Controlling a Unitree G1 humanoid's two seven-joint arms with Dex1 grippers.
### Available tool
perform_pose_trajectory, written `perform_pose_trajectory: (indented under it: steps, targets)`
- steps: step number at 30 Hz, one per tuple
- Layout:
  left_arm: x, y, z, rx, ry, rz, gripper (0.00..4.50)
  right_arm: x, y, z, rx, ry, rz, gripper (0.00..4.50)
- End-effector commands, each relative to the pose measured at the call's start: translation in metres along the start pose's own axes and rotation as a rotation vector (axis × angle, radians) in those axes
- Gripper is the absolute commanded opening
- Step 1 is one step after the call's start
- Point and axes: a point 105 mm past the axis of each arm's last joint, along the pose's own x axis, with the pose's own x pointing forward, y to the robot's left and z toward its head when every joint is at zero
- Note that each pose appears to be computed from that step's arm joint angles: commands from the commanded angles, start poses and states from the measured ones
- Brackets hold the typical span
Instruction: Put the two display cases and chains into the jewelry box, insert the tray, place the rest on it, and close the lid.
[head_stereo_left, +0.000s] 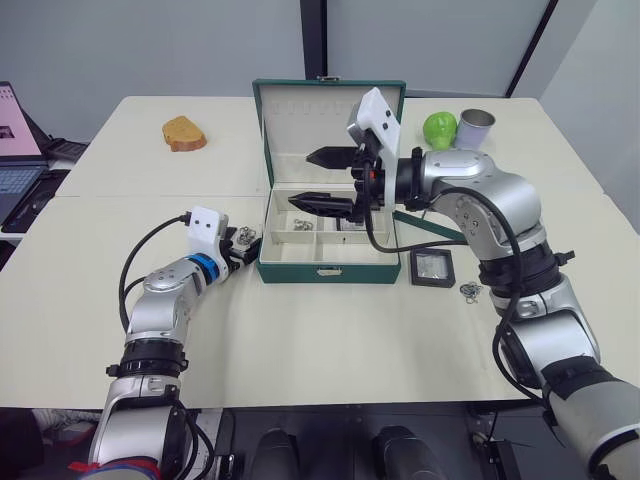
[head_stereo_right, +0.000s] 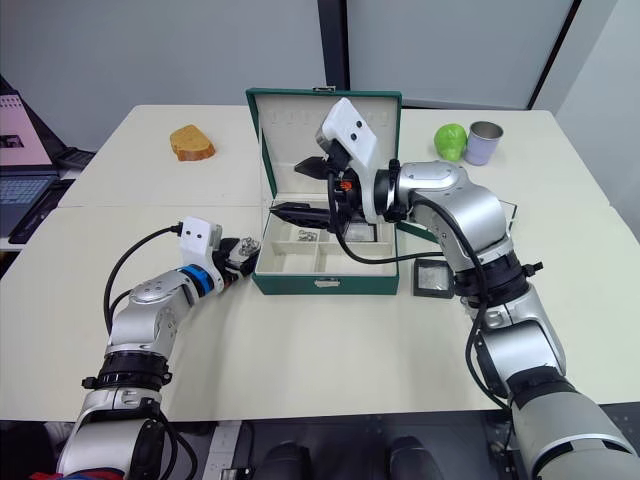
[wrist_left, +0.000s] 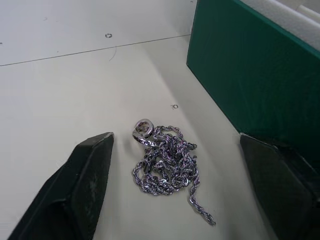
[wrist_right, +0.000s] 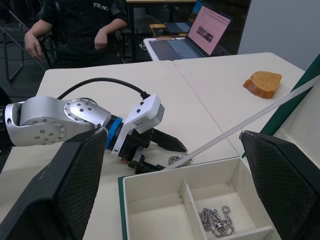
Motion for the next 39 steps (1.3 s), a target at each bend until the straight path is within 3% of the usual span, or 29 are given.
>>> perform_pose_trajectory:
  steps: [1, 10, 22, 31, 39]
  targets:
    - [0.004, -0.007, -0.005, 0.003, 0.018, -0.023, 2.74, -0.007, 0.000, 0.014, -0.044, -0.041, -0.007, 4.50]
    - [0.004, -0.010, -0.006, 0.001, 0.023, -0.039, 0.22, -0.011, -0.003, 0.013, -0.049, -0.039, -0.012, 4.50]
    - [-0.002, -0.006, 0.004, 0.013, -0.015, -0.023, 0.15, -0.018, -0.001, 0.016, -0.073, -0.061, 0.007, 4.50]
    - [-0.025, -0.018, 0.065, 0.064, -0.150, -0.114, 0.15, -0.039, 0.002, 0.030, -0.083, -0.114, 0.026, 4.50]
    - [-0.055, -0.033, 0.113, 0.117, -0.194, -0.262, 0.15, -0.060, 0.004, 0.032, -0.101, -0.111, 0.012, 4.50]
